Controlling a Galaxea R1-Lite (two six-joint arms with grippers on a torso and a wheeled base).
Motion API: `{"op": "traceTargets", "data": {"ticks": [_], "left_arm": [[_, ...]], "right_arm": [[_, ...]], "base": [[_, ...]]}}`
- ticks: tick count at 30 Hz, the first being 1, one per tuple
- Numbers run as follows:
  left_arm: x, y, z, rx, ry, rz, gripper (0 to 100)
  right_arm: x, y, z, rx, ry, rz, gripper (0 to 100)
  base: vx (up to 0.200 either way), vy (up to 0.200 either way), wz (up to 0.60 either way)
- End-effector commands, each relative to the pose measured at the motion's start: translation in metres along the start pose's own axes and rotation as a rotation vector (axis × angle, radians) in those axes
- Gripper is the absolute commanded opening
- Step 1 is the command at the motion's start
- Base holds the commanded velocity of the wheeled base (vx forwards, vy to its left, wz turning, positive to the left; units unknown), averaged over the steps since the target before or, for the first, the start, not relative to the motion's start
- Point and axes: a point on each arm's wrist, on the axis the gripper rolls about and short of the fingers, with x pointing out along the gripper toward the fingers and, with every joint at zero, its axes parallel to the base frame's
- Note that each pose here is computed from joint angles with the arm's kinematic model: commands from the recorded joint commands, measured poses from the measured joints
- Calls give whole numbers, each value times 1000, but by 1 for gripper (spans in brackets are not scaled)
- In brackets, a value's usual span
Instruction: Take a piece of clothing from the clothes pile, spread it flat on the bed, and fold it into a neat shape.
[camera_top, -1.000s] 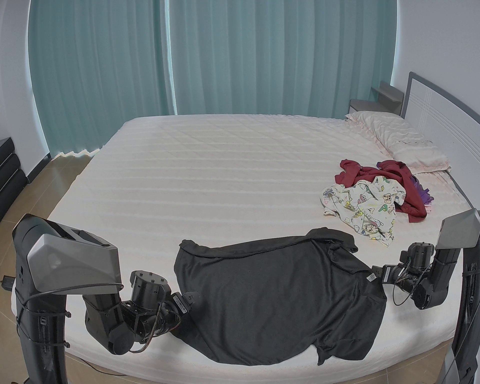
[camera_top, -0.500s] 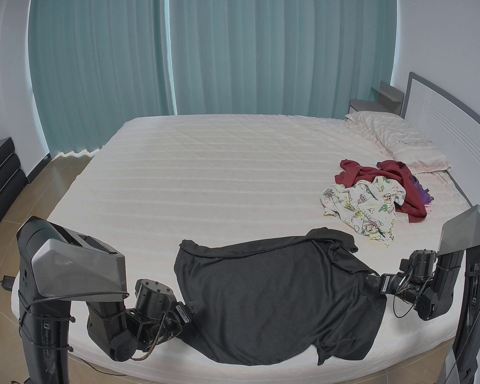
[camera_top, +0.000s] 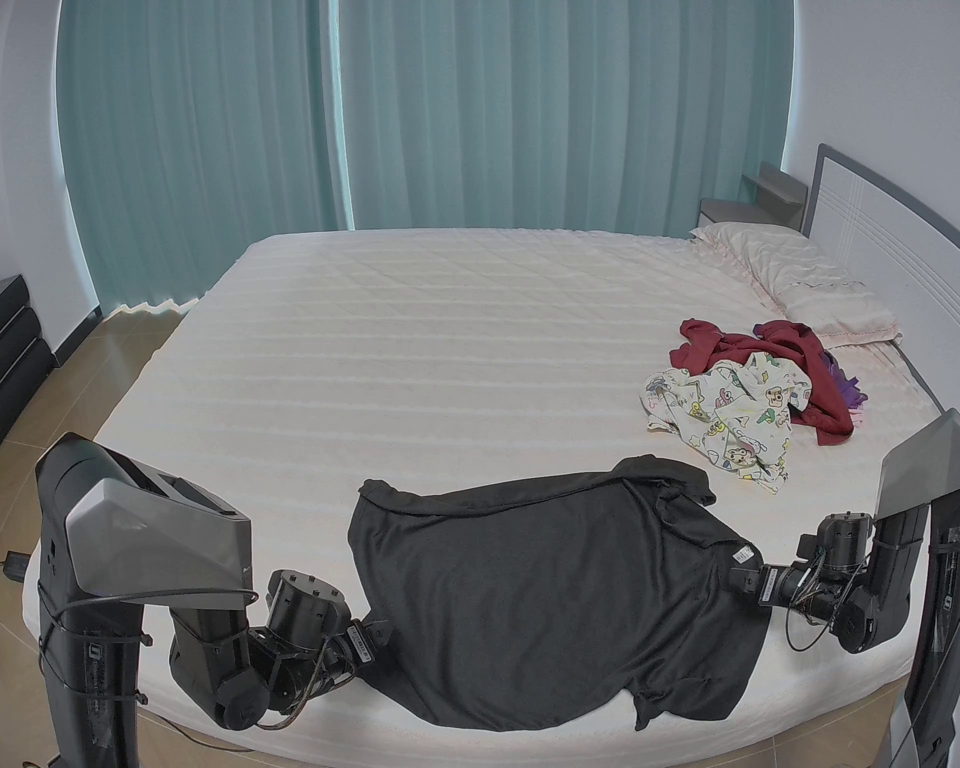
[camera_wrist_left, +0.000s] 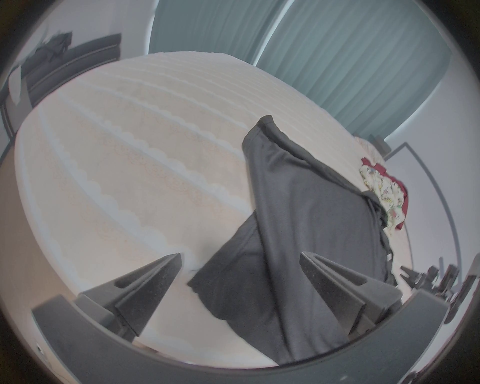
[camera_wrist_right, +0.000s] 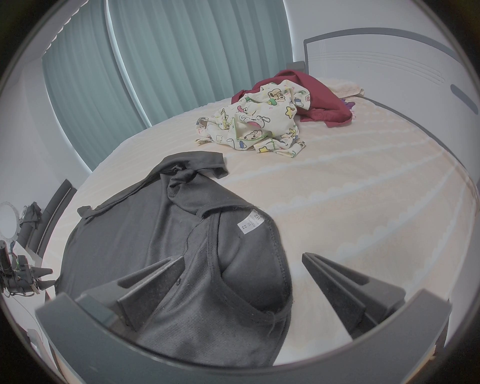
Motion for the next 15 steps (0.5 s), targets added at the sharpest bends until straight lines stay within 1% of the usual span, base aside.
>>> {"op": "traceTargets", "data": {"ticks": [1, 3, 4, 6, 8, 9, 10, 12, 14, 15], "left_arm": [[-2, 5, -4, 30, 9, 34, 100], [-2, 4, -7, 38, 13, 34, 100], [3, 4, -12, 53, 29, 40, 100], [10, 4, -15, 65, 21, 51, 100], [12, 6, -17, 108, 10, 77, 100], [12, 8, -19, 144, 13, 89, 0], [14, 9, -21, 163, 15, 94, 0], [14, 8, -20, 151, 10, 92, 0], [12, 9, -21, 150, 17, 99, 0], [12, 9, -21, 150, 17, 99, 0]], "right_arm": [[-1, -2, -2, 7, 13, 2, 100], [-1, -2, -3, 7, 15, 2, 100], [-2, -1, -3, 5, 18, 4, 100], [-4, 0, -4, 2, 24, 8, 100], [-6, 1, -5, 0, 28, 11, 100], [-6, 2, -5, -2, 27, 12, 100], [-7, 4, -5, -6, 28, 16, 100], [-11, 3, -5, 0, 28, 15, 100], [-24, 3, -8, 31, 44, 17, 100], [-24, 3, -8, 31, 44, 17, 100]], "base": [[0, 0, 0], [0, 0, 0], [0, 0, 0], [0, 0, 0], [0, 0, 0], [0, 0, 0], [0, 0, 0], [0, 0, 0], [0, 0, 0], [0, 0, 0]]}}
